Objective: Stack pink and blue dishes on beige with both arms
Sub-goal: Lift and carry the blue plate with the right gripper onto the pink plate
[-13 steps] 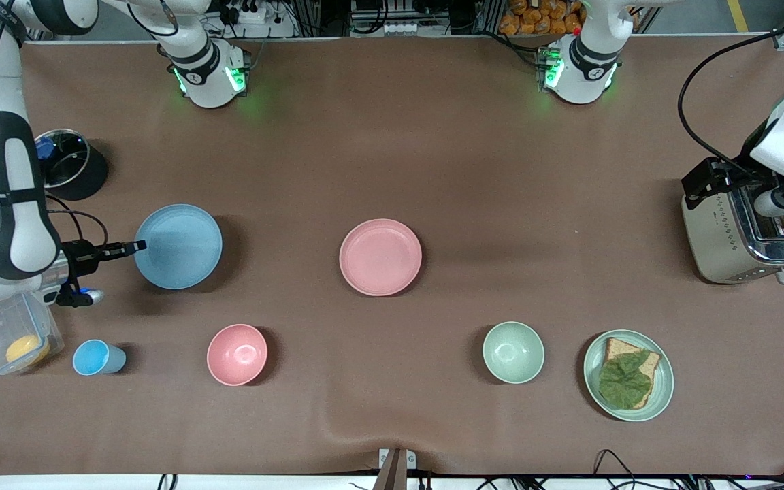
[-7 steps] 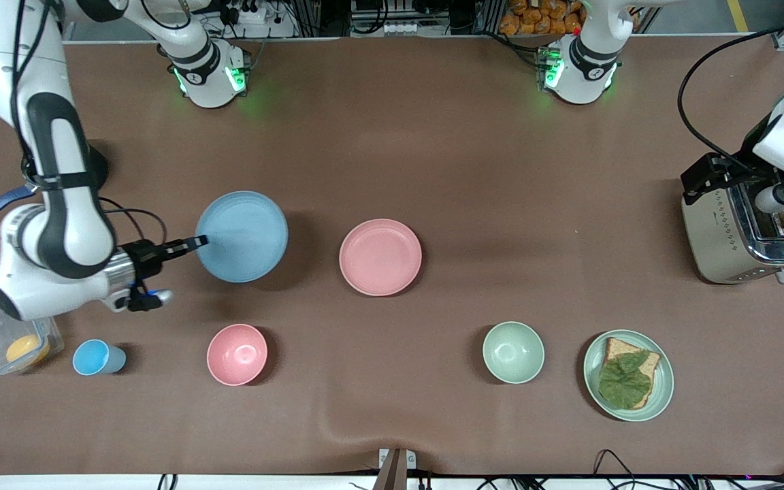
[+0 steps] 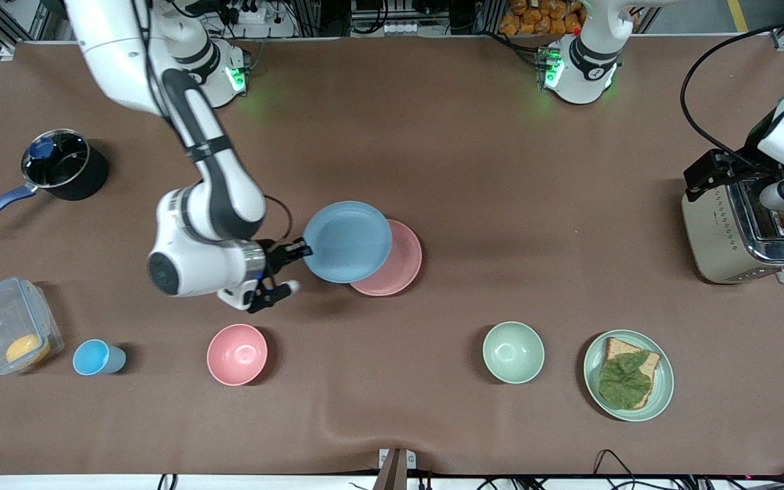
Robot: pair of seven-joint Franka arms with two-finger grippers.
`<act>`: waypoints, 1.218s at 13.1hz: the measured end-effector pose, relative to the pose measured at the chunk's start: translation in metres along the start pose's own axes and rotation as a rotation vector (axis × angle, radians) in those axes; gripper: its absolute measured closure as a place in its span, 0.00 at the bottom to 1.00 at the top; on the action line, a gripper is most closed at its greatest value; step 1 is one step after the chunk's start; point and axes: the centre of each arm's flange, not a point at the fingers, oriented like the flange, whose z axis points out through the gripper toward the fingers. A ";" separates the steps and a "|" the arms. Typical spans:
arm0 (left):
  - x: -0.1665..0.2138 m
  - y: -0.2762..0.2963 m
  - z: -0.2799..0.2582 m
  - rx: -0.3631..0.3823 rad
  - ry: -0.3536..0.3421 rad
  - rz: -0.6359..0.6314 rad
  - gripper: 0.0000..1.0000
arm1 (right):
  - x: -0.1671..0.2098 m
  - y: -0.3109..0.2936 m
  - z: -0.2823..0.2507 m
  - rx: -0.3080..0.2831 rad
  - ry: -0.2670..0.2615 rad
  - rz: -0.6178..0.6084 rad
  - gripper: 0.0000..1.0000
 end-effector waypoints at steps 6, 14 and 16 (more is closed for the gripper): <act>0.000 0.002 0.000 0.000 -0.001 0.003 0.00 | 0.008 -0.026 0.050 -0.054 0.037 -0.034 0.95; -0.001 0.004 0.005 0.001 -0.012 0.007 0.00 | 0.019 -0.024 0.013 -0.050 0.047 -0.038 0.23; -0.001 0.004 0.005 0.001 -0.013 0.007 0.00 | 0.016 -0.011 -0.039 -0.065 0.026 -0.032 0.01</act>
